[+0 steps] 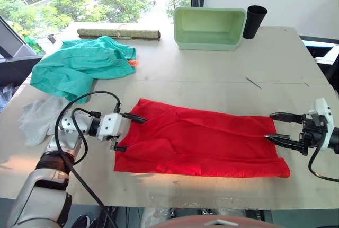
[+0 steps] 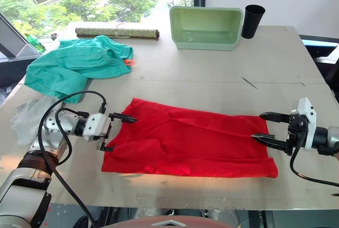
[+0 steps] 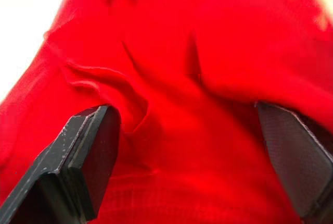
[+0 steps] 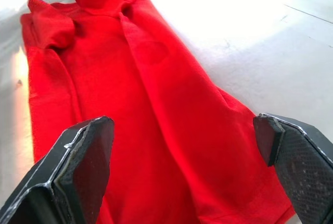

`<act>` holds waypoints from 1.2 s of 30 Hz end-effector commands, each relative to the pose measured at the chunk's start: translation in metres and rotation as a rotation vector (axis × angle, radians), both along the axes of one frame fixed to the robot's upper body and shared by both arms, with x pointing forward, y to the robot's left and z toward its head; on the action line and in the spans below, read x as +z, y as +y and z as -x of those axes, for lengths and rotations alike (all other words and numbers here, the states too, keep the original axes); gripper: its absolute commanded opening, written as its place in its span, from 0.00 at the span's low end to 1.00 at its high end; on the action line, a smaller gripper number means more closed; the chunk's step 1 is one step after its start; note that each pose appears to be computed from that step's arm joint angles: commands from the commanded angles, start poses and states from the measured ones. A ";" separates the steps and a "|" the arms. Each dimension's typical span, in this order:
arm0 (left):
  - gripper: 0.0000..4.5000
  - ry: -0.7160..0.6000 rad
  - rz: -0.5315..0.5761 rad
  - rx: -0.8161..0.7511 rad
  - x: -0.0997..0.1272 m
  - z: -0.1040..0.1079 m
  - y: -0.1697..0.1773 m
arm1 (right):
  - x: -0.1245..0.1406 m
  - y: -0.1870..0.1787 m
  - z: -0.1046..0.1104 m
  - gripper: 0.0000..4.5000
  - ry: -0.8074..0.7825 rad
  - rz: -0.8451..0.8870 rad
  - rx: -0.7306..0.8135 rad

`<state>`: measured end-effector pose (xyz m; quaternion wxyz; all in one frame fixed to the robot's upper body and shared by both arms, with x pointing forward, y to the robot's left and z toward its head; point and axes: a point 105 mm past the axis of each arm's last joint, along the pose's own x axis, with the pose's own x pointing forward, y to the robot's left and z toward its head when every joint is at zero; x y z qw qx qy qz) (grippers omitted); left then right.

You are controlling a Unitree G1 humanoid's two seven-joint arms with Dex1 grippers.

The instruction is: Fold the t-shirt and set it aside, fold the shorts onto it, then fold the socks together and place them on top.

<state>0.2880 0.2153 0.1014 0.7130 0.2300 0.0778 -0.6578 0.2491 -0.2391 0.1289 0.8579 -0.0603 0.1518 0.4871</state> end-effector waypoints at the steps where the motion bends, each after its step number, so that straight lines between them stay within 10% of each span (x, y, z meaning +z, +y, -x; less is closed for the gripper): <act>1: 0.98 0.004 0.073 0.111 0.025 -0.019 0.009 | 0.004 -0.002 -0.002 1.00 -0.041 0.015 -0.010; 13: 0.98 -0.026 0.170 0.294 0.050 -0.065 0.011 | -0.001 0.001 -0.001 1.00 -0.070 0.021 -0.031; 24: 0.98 -0.181 -0.082 0.134 0.015 -0.060 -0.006 | 0.000 0.002 0.001 1.00 -0.101 0.029 -0.053; 36: 0.98 -0.204 0.000 -0.075 0.023 -0.045 -0.043 | -0.002 0.010 0.010 1.00 -0.113 0.006 -0.059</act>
